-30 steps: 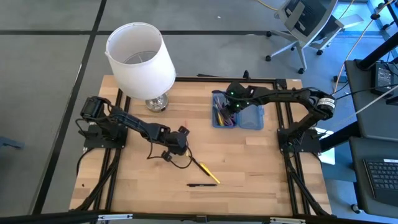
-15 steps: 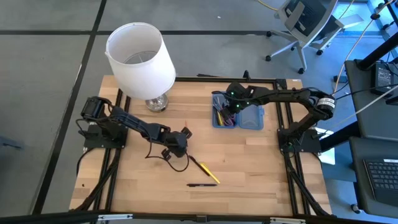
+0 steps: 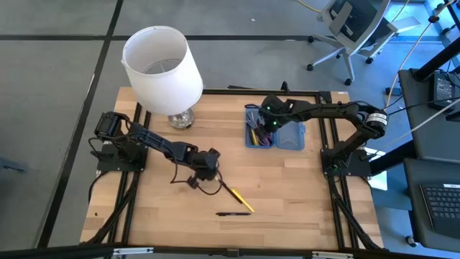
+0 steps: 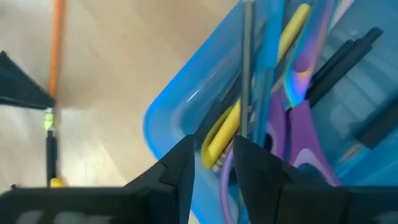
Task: Pick & place school supplies into a supply box
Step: Put the orange pencil into the blue supply box
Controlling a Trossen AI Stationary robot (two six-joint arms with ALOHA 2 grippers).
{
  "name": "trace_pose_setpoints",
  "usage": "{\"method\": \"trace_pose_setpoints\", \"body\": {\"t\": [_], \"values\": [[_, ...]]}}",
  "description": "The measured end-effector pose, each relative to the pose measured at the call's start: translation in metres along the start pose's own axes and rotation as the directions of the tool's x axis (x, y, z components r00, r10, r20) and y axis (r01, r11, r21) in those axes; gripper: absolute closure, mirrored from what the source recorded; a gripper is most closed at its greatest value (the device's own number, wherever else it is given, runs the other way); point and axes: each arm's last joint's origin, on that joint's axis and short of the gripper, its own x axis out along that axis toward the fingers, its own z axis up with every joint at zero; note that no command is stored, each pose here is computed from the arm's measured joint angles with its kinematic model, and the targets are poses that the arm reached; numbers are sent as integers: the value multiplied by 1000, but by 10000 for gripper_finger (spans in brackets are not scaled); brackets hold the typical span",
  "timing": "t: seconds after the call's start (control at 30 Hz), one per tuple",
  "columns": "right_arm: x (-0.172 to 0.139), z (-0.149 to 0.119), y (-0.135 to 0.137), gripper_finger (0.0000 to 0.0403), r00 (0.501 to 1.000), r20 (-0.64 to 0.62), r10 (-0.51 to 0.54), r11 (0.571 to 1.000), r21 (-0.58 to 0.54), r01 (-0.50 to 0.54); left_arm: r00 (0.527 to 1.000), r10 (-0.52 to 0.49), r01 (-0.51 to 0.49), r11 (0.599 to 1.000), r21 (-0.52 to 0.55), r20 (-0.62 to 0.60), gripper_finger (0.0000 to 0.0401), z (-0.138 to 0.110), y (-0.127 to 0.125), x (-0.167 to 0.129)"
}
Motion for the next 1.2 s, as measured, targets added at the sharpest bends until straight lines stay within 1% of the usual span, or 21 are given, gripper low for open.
{"method": "trace_pose_setpoints", "body": {"t": [0.07, 0.13, 0.27, 0.33, 0.4, 0.5, 0.6, 0.7, 0.77, 0.93, 1.07, 1.2], "values": [[0, 0, -1, 289, 999, 15, -29, 999, -18, 29, 999, -30, 31, 998, -57, 12, 302, 1, -2, 0], [-2, 1, 0, 289, 998, 32, -53, 998, -30, 54, 999, -49, 50, 988, -146, 17, 302, 0, -3, 0], [-6, -1, 8, 289, 995, 68, -78, 991, -107, 85, 999, -44, 47, 940, -337, 14, 305, 0, -3, 1], [-10, -3, 16, 289, 993, 98, -73, 982, -165, 88, 1000, -29, 31, 913, -406, 10, 312, 0, -3, 1], [-12, -5, 26, 289, 991, 127, -45, 970, -233, 74, 1000, -4, 3, 891, -455, -1, 323, 0, -2, 1], [-16, -9, 47, 289, 984, 174, 30, 940, -339, 32, 999, 31, -32, 873, -487, -11, 343, 0, -2, 1], [-17, -15, 70, 289, 971, 206, 119, 905, -424, -21, 999, 48, -41, 872, -488, 2, 365, 1, -1, 1], [-15, -26, 92, 289, 957, 208, 200, 864, -499, -72, 998, 62, -44, 872, -487, 19, 385, 4, -1, 1], [-13, -35, 104, 289, 954, 188, 234, 839, -535, -101, 997, 72, -48, 861, -506, 28, 393, 5, 0, 1], [-10, -57, 126, 289, 950, 126, 286, 780, -606, -155, 995, 88, -50, 826, -562, 41, 389, 6, 1, 1], [-9, -71, 137, 289, 947, 87, 310, 719, -673, -174, 993, 100, -50, 813, -580, 55, 393, 8, 2, -1], [-9, -78, 143, 289, 945, 65, 321, 696, -693, -189, 988, 134, -68, 807, -586, 70, 393, 15, 7, -5]]}}
